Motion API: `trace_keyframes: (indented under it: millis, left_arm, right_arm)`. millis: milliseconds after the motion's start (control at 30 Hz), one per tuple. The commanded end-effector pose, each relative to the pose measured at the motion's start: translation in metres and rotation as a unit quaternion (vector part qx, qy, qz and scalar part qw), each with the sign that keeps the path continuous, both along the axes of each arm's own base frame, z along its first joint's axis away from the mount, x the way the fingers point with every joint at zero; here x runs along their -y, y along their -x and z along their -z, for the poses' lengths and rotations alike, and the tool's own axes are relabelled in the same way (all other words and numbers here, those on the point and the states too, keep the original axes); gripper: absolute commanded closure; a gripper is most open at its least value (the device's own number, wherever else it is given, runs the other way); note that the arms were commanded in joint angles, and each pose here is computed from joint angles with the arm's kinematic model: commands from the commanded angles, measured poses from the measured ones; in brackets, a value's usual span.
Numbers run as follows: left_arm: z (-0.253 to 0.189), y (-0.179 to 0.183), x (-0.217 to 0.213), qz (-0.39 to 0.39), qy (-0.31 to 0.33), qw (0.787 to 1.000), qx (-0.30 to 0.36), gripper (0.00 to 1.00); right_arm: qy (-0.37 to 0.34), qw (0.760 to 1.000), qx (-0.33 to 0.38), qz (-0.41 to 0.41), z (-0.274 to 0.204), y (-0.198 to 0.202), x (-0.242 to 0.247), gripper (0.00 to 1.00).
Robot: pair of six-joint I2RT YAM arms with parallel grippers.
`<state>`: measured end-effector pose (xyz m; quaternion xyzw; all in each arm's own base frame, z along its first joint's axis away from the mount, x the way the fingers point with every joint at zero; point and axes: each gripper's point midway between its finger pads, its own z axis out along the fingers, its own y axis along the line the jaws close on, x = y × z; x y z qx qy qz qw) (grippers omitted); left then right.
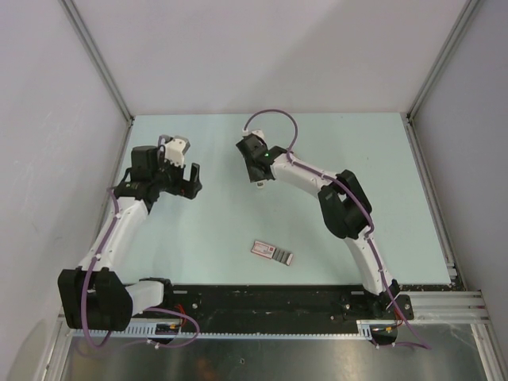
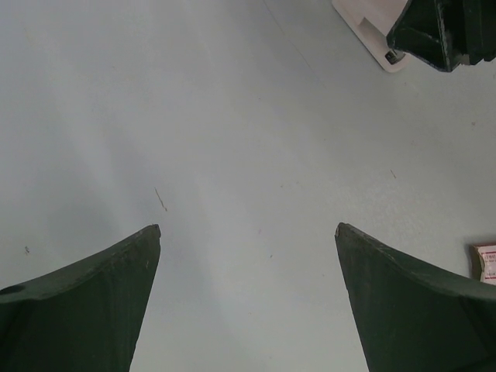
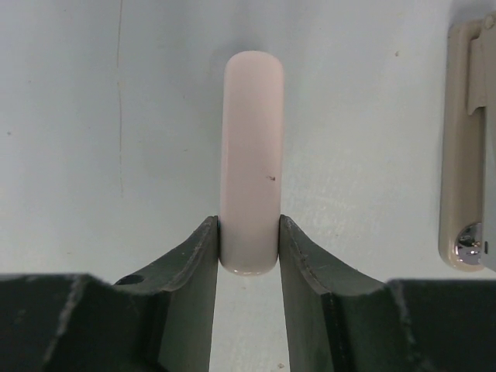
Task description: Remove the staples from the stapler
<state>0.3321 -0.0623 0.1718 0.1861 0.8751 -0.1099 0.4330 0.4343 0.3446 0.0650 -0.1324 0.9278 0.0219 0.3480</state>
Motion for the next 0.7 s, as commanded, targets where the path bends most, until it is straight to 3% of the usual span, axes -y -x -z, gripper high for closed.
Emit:
trace_keyframes:
  millis: [0,267,667]
  left_arm:
    - [-0.003,0.004,0.01,0.03,0.009,0.999,0.01,0.01]
    - [0.02,0.019,0.037,0.094,0.066,0.993,-0.036,0.0]
    - [0.033,0.028,0.058,0.159,0.097,0.981,-0.049,0.01]
  right_arm:
    - [-0.074,0.997,0.003,-0.003,-0.033,-0.003,-0.022,0.99]
    - [-0.27,0.961,0.035,-0.045,-0.117,0.043,-0.082,1.0]
    - [-0.382,0.923,0.023,-0.044,-0.142,0.096,-0.118,1.0]
